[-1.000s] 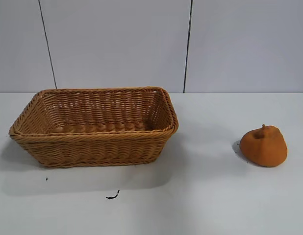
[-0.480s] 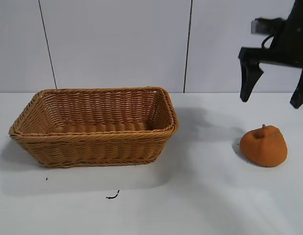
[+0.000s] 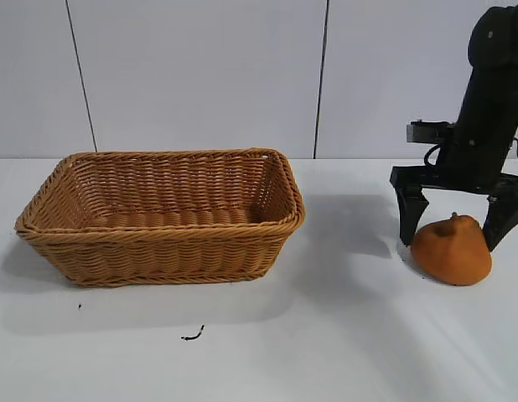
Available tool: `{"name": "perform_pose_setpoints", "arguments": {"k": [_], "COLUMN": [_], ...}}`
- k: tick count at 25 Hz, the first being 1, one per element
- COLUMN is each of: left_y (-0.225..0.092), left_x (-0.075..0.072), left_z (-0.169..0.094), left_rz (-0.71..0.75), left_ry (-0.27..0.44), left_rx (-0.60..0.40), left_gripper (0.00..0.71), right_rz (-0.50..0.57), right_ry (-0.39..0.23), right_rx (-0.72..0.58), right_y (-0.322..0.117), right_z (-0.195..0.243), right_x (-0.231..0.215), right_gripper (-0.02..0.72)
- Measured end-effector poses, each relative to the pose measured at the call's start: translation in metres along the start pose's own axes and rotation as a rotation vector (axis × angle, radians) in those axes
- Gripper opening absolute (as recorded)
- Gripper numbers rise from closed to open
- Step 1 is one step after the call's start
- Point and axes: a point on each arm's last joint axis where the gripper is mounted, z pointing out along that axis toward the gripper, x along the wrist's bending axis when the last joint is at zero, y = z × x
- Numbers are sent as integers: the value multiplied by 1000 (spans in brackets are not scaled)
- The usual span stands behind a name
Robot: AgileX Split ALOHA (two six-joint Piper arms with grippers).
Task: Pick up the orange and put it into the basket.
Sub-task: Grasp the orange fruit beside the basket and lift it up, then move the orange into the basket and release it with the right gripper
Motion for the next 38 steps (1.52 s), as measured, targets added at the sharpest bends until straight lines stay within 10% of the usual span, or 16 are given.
{"name": "perform_pose_setpoints", "arguments": {"k": [7,25,38], "left_y": [0,0,0], "left_x": [0,0,0], "left_z": [0,0,0], "left_rz": [0,0,0], "left_ry": [0,0,0], "left_rx": [0,0,0], "left_gripper": [666,666,666], "right_rz": [-12,-31,-256], "right_ry": [-6,28,48], "right_rx": [11,-248,-442], "right_y": [-2,-18,-5], "right_z": [-8,-124,-158], "right_x": [0,12,103], "right_gripper": [55,55,55]}}
